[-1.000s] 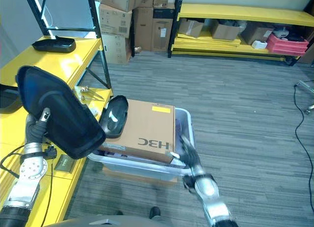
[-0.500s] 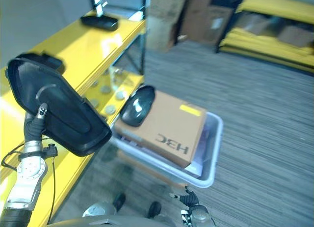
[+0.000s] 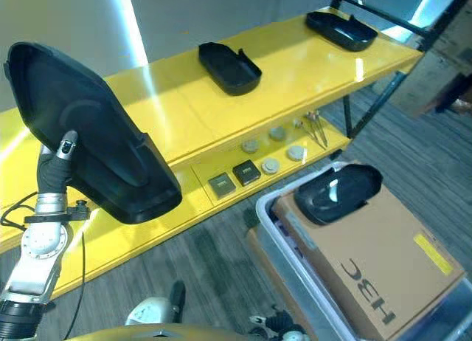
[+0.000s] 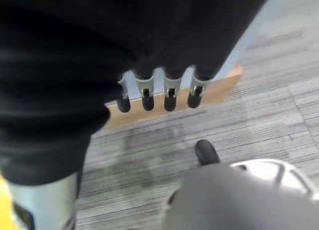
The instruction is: Move parts from the plastic box to the shelf.
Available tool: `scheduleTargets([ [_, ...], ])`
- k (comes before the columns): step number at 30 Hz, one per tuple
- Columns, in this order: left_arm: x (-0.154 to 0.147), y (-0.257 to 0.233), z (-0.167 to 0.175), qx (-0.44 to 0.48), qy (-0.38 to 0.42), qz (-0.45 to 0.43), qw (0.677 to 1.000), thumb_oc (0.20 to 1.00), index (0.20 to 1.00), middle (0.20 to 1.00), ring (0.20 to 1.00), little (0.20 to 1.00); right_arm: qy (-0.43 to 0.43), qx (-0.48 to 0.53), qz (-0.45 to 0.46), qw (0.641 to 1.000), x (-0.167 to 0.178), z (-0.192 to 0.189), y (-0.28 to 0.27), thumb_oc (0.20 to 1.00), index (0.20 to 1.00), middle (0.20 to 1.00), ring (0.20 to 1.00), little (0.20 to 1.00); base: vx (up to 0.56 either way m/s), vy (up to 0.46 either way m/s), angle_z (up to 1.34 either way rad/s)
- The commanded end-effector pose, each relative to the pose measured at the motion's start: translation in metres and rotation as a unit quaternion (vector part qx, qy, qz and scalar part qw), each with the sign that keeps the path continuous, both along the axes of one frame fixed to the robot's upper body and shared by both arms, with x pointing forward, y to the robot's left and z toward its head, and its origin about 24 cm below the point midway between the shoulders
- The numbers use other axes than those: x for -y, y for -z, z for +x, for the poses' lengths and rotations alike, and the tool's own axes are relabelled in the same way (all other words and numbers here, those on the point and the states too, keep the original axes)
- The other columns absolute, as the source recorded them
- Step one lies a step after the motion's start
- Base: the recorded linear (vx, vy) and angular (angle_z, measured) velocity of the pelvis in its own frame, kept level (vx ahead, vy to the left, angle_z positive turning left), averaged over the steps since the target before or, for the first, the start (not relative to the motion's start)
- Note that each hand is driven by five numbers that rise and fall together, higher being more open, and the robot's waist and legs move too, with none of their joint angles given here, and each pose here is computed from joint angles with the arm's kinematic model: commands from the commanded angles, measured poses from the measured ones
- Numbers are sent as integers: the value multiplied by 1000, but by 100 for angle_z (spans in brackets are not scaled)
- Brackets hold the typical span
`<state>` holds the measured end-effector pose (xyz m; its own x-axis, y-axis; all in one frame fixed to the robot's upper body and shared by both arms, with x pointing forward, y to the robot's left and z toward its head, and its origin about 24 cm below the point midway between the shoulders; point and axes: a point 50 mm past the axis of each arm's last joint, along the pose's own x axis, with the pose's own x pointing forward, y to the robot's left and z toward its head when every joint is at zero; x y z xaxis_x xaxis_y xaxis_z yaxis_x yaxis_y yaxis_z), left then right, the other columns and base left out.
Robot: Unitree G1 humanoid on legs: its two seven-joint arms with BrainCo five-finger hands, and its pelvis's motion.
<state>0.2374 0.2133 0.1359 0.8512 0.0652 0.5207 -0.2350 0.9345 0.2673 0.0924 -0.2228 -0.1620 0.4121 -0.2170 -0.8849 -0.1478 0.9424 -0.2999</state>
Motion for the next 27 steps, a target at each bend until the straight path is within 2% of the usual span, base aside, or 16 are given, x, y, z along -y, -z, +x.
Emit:
scheduleTargets([
  [1, 16, -51, 1, 126, 56, 25, 990, 200, 200, 200, 200, 200, 27, 8, -24, 999, 12, 8, -4, 1000, 1000, 1000, 1000, 1000, 333, 334, 48],
  [7, 39, -71, 9, 165, 101, 65, 979, 200, 200, 200, 200, 200, 15, 34, -16, 999, 4, 25, -7, 1000, 1000, 1000, 1000, 1000, 137, 112, 50],
  [11, 44, -73, 11, 169, 116, 62, 977, 200, 200, 200, 200, 200, 34, 34, -9, 999, 4, 21, -6, 1000, 1000, 1000, 1000, 1000, 155, -135, 63],
  [15, 50, -73, 16, 166, 131, 63, 975, 200, 200, 200, 200, 200, 8, 19, -9, 1000, 2, 12, -4, 1000, 1000, 1000, 1000, 1000, 129, -173, 91],
  [18, 43, -68, 14, 157, 117, 57, 979, 200, 200, 200, 200, 200, -7, 7, -10, 1000, 0, 6, -1, 1000, 1000, 1000, 1000, 1000, 15, -310, 108],
  [22, 34, -61, 11, 142, 97, 30, 985, 200, 200, 200, 200, 200, -5, -1, -34, 999, 16, 0, -3, 1000, 1000, 1000, 1000, 1000, 55, -253, 127],
  [27, 36, -63, 15, 139, 104, 34, 984, 200, 200, 200, 200, 200, 27, -1, -60, 998, 36, 0, -9, 1000, 1000, 1000, 1000, 1000, 34, -21, 87],
])
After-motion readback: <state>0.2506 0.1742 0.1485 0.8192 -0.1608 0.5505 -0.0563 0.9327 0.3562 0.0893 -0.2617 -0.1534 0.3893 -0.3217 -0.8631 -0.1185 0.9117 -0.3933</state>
